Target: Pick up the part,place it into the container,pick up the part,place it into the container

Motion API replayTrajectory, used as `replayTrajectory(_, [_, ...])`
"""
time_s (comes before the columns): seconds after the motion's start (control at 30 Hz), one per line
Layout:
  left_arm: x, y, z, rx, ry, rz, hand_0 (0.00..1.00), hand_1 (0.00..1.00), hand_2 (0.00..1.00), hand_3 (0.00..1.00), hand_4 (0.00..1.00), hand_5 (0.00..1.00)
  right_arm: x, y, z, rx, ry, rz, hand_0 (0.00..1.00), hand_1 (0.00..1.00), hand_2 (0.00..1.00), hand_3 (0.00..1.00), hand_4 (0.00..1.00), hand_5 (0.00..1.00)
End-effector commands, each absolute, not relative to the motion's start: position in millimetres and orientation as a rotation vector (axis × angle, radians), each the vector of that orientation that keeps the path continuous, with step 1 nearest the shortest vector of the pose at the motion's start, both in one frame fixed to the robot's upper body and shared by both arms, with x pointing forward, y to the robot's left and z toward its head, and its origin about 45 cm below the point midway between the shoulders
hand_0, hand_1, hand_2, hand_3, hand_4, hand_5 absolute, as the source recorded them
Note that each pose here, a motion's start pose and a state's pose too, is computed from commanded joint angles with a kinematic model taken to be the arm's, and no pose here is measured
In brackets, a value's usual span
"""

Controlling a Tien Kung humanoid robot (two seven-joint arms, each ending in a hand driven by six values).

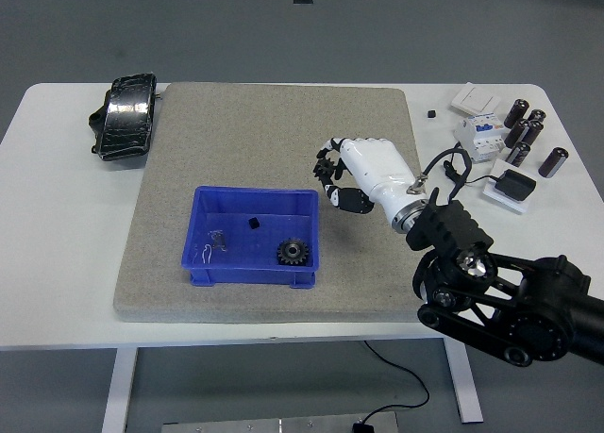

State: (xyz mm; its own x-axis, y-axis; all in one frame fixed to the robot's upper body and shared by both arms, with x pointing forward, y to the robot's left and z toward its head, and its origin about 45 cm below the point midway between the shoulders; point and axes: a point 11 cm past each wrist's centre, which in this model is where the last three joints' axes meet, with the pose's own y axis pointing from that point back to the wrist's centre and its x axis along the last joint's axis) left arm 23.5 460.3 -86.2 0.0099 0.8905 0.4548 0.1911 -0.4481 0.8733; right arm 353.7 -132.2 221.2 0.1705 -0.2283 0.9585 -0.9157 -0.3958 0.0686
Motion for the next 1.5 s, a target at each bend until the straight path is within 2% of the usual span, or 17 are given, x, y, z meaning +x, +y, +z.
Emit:
replayTrajectory(0.03, [23.7, 460.2, -86.3, 1.686, 1.117, 1.484, 0.675, 0.666, 0.612, 0.546, 0.622, 0.481, 348.6, -124.9, 221.4, 1.776, -1.075, 1.269, 0.462, 0.56, 0.498, 0.631, 0.562, 0.002])
replayTrajectory(0.07, [23.7, 460.0, -86.4, 1.685, 1.118, 1.483, 0.675, 0.666, 0.612, 0.545, 0.621, 0.482, 344.8, -119.9, 221.3, 1.792, -1.063, 1.274, 0.474, 0.578, 0.58, 0.645, 0.547, 0.002])
replayTrajectory(0.23, [23.2, 459.8, -86.3, 1.688, 1.121, 1.48, 0.675, 0.666, 0.612, 0.545, 0.621, 0.482, 331.9, -103.4, 222.3, 1.857, -1.023, 1.284, 0.474, 0.578, 0.58, 0.645, 0.547, 0.002])
replayTrajectory(0.27, [23.3, 460.1, -86.2, 1.689, 1.121, 1.48, 0.675, 0.666, 0.612, 0.545, 0.622, 0.488, 330.3, -100.9, 222.2, 1.867, -1.013, 1.285, 0.465, 0.599, 0.616, 0.66, 0.486, 0.061])
replayTrajectory(0.43, [24.7, 461.1, -85.7, 1.687, 1.118, 1.481, 0.675, 0.666, 0.612, 0.545, 0.622, 0.488, 328.8, -92.5, 215.3, 1.882, -0.962, 1.288, 0.465, 0.599, 0.616, 0.66, 0.486, 0.061])
replayTrajectory(0.47, [24.8, 461.0, -85.8, 1.686, 1.118, 1.481, 0.675, 0.666, 0.611, 0.545, 0.62, 0.49, 329.2, -92.1, 213.9, 1.882, -0.956, 1.287, 0.513, 0.701, 0.747, 0.678, 0.507, 0.238])
replayTrajectory(0.63, [25.0, 460.5, -86.0, 1.686, 1.118, 1.478, 0.675, 0.666, 0.611, 0.545, 0.62, 0.49, 331.6, -92.2, 207.5, 1.869, -0.928, 1.288, 0.513, 0.701, 0.747, 0.678, 0.507, 0.238])
replayTrajectory(0.67, [25.1, 460.7, -85.9, 1.686, 1.117, 1.478, 0.675, 0.666, 0.61, 0.544, 0.609, 0.491, 331.9, -92.2, 207.1, 1.868, -0.925, 1.288, 0.517, 0.7, 0.743, 0.837, 0.549, 0.229])
replayTrajectory(0.83, [25.2, 461.5, -85.6, 1.688, 1.116, 1.479, 0.675, 0.666, 0.61, 0.544, 0.609, 0.491, 332.7, -92.0, 207.0, 1.87, -0.926, 1.291, 0.517, 0.7, 0.743, 0.837, 0.549, 0.229])
replayTrajectory(0.87, [25.1, 461.5, -85.5, 1.688, 1.116, 1.479, 0.675, 0.666, 0.609, 0.544, 0.601, 0.493, 332.9, -92.1, 206.9, 1.869, -0.926, 1.291, 0.512, 0.686, 0.741, 0.929, 0.583, 0.233])
replayTrajectory(1.03, [24.7, 461.5, -85.6, 1.688, 1.116, 1.479, 0.675, 0.666, 0.609, 0.544, 0.601, 0.493, 334.9, -93.7, 207.7, 1.859, -0.926, 1.296, 0.512, 0.686, 0.741, 0.929, 0.583, 0.233])
replayTrajectory(1.07, [24.7, 461.5, -85.6, 1.688, 1.116, 1.479, 0.675, 0.666, 0.606, 0.543, 0.575, 0.483, 335.4, -93.9, 208.0, 1.857, -0.927, 1.297, 0.52, 0.697, 0.794, 0.934, 0.726, 0.307])
replayTrajectory(1.23, [24.9, 461.5, -85.6, 1.688, 1.116, 1.478, 0.675, 0.666, 0.606, 0.543, 0.575, 0.483, 336.5, -94.4, 209.9, 1.858, -0.936, 1.299, 0.52, 0.697, 0.794, 0.934, 0.726, 0.307])
replayTrajectory(1.27, [24.9, 461.5, -85.6, 1.688, 1.116, 1.478, 0.675, 0.667, 0.606, 0.541, 0.571, 0.487, 336.7, -94.7, 210.2, 1.858, -0.94, 1.298, 0.523, 0.7, 0.801, 0.931, 0.776, 0.334])
replayTrajectory(1.43, [25.1, 460.9, -86.0, 1.685, 1.117, 1.478, 0.675, 0.667, 0.606, 0.541, 0.571, 0.487, 341.9, -102.0, 222.7, 1.866, -1.018, 1.284, 0.523, 0.7, 0.801, 0.931, 0.776, 0.334])
replayTrajectory(1.5, [24.6, 460.5, -86.1, 1.685, 1.118, 1.478, 0.675, 0.667, 0.606, 0.541, 0.567, 0.485, 346.2, -108.6, 233.5, 1.877, -1.083, 1.272, 0.512, 0.688, 0.773, 0.899, 0.756, 0.326])
